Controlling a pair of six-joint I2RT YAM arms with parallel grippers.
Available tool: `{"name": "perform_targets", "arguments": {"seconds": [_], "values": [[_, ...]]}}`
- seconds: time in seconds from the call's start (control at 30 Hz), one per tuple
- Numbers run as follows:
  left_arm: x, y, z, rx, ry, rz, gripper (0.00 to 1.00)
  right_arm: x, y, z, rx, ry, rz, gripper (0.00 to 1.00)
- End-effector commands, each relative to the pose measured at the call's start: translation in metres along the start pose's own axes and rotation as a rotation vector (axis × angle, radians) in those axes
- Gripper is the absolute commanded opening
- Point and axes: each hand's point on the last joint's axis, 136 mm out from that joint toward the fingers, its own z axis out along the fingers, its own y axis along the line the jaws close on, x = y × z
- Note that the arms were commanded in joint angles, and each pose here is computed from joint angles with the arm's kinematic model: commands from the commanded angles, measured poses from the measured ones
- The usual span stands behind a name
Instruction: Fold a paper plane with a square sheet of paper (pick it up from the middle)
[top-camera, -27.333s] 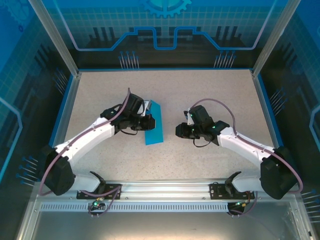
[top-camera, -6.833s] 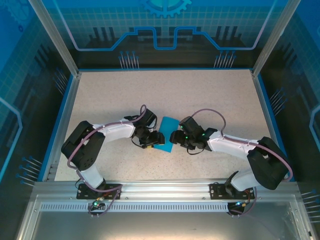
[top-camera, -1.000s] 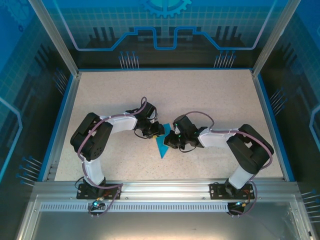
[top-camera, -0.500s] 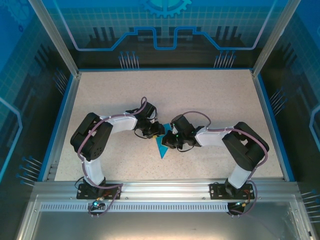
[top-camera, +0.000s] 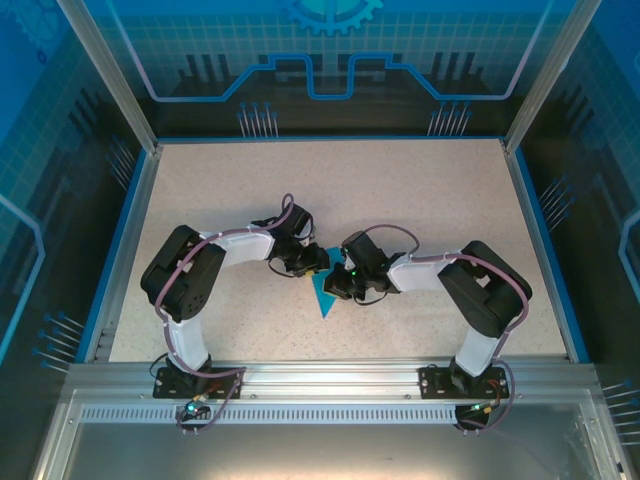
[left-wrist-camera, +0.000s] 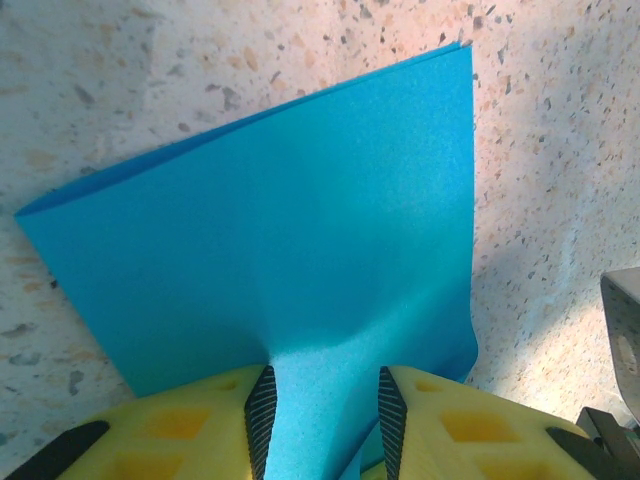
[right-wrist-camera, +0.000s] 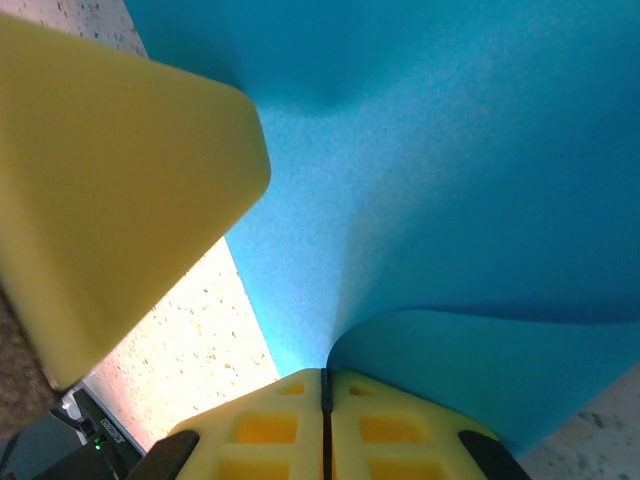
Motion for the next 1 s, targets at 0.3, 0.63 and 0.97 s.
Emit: {"name": "perform_targets", "arguments": {"seconds": [0.3,0.63,0.97], "values": [[0.0077,0.0096,0.0009,-0.026,0.022,-0.007,0.35,-0.0036,0.0076,0.0068,-0.002,-0.009,-0.027,0.06],[0.0082,0.0100,0.0008,-0.026,0.023,-0.007,0.35,-0.0034,0.0042,0.0100,0.009,-0.005,-0.020,0.06],[0.0083,0.0104,0.0009,-0.025,0.023,-0.008,0.35,-0.0059,0.0050,0.0112,0.001,-0.016,-0.013,0.06]]}}
